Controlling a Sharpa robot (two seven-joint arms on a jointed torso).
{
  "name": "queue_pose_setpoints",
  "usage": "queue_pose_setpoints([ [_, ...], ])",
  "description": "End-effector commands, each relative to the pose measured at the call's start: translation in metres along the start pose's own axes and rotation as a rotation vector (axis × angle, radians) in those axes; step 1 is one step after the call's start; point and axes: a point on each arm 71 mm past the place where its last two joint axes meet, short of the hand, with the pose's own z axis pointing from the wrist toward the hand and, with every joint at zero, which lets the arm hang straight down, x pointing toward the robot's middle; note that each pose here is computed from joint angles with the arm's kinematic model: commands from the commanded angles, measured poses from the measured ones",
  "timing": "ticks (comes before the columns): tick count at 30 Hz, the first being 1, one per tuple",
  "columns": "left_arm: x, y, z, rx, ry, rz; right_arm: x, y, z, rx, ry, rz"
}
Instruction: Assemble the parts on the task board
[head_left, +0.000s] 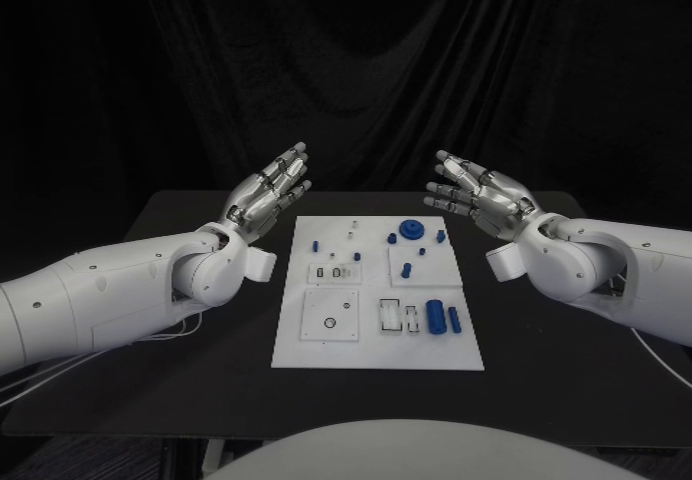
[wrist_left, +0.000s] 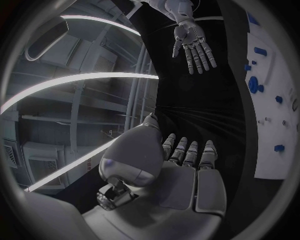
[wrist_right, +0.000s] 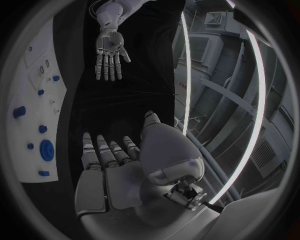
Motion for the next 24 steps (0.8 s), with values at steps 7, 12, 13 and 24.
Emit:
queue_pose_setpoints([
  [7, -0.0068, -0.0205, -0.0165, 0.200, 0.058, 0.142, -0.005, 0.016, -0.002, -0.005, 0.019, -0.295],
  [12, -0.0107, -0.0241, -0.0240, 0.206, 0.060, 0.161, -0.005, 0.029, 0.004, 0.032, 0.071, -0.465],
  [13, -0.0112, -0.0249, -0.0254, 0.208, 0.060, 0.164, -0.005, 0.032, 0.005, 0.045, 0.083, -0.510],
  [24, -0.0130, -0.0321, -0.0378, 0.221, 0.072, 0.205, 0.000, 0.066, 0.023, 0.080, 0.125, -1.209],
])
